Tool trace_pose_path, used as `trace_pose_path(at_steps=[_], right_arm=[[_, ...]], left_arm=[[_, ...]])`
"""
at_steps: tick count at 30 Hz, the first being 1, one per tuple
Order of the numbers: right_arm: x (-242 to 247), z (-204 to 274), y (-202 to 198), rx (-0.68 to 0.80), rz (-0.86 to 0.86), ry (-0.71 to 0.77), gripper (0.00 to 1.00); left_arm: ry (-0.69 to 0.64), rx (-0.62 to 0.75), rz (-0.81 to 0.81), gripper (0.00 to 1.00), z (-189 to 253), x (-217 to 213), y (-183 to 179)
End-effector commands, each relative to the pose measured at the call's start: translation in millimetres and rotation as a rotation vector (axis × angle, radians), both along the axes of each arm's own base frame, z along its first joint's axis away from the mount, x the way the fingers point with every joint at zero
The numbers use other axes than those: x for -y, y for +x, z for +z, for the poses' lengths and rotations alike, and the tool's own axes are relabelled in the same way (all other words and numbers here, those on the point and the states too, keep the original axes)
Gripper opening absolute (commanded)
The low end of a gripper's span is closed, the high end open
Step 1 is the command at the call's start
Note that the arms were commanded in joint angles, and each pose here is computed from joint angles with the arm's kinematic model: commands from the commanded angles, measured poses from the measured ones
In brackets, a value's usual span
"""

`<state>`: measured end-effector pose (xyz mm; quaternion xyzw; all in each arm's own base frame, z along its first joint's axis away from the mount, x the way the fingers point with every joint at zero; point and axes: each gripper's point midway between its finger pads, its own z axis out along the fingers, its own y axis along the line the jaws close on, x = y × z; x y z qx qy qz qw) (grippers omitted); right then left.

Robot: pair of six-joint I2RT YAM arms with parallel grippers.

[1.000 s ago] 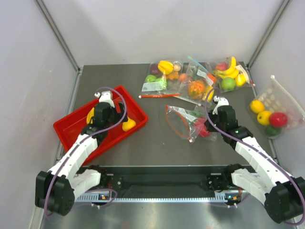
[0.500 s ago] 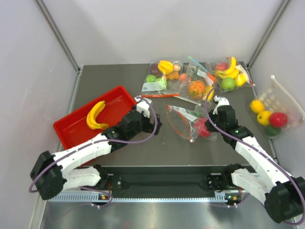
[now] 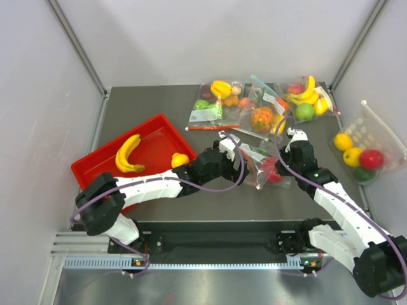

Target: Open the zip-top bag and remove the fake food

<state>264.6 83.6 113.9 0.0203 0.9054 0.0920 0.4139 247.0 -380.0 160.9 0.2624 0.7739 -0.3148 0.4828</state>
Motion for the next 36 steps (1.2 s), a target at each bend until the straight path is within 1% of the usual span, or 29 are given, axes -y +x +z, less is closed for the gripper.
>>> trace_pose_path(at_steps=[1,4,7,11,14,17,19,26,31,36], right_arm=[[8,-3,-5,-0.034,-0.033,-0.03,0.0],[8,-4,-5,-0.035,-0.034,-0.03,0.0],[8,-1,-6,-0.03,-0.033,-0.027,0.0],[10,4,-6,-0.016,-0.039,-0.029,0.0],[13,4,-6,-0.019,-0.046,-0.033,0.0],[14,4,-6,-0.019,-0.049,-0.033,0.0],[14,4,-6,-0.019,-0.049,-0.033,0.0],[16,10,-8,-0.01,-0.06,-0.034,0.0],[16,12,-9,-0.008,-0.054,-0.03,0.0],[12,14,-11,-0.008,-0.04,-0.016,0.0]], left_arm=[[-0.11,0.09,-0.042,0.98,37,30,6],[-0.107,0.105,-0.076,0.98,35,40,5],[-0.053,0.086,-0.092,0.95,12,48,8],[-0.028,0.096,-0.104,0.91,0,48,8],[-0.034,0.114,-0.126,0.91,1,47,4],[-0.013,0.141,-0.156,0.93,-9,39,-2],[-0.027,0.149,-0.199,0.94,-8,39,-10],[-0.024,0.169,-0.26,0.96,-24,33,-23],[-0.051,0.196,-0.253,0.97,-18,30,-23],[-0.051,0.203,-0.211,0.97,-16,39,-10]])
